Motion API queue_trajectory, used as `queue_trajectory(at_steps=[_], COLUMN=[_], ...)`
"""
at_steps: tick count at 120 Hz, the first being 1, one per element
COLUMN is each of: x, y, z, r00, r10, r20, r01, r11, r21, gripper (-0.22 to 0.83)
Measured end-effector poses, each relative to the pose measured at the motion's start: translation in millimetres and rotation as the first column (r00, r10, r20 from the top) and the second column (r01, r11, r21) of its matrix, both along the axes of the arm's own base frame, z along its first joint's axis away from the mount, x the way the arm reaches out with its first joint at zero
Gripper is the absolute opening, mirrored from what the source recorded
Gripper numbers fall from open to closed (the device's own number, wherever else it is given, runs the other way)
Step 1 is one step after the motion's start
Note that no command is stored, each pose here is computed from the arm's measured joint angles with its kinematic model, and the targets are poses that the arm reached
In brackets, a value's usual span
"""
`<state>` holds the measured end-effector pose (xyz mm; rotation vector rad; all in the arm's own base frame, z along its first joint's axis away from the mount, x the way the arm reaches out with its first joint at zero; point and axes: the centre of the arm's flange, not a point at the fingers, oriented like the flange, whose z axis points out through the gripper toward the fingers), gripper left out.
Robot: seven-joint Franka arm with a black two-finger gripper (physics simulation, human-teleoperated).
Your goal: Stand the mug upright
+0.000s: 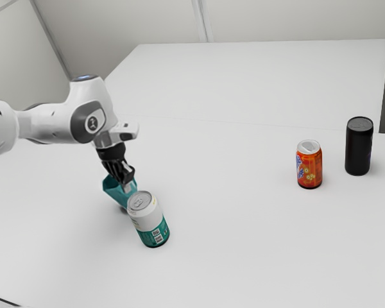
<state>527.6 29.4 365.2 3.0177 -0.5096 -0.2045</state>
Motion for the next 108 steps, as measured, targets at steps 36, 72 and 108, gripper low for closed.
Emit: queue_trajectory(at_steps=[36, 72, 108], x=[1, 1, 3], y=[-1, -3, -23], z=[-8, -3, 65], r00=[0.999, 0.999, 0.993], r10=[0.029, 0.045, 0.022], r20=[-0.016, -0.005, 0.115], r01=[-0.029, -0.045, -0.029], r11=[1.000, 0.999, 0.998], r21=[-0.003, 0.003, 0.057], gripper=[-0.15, 0.12, 0.29])
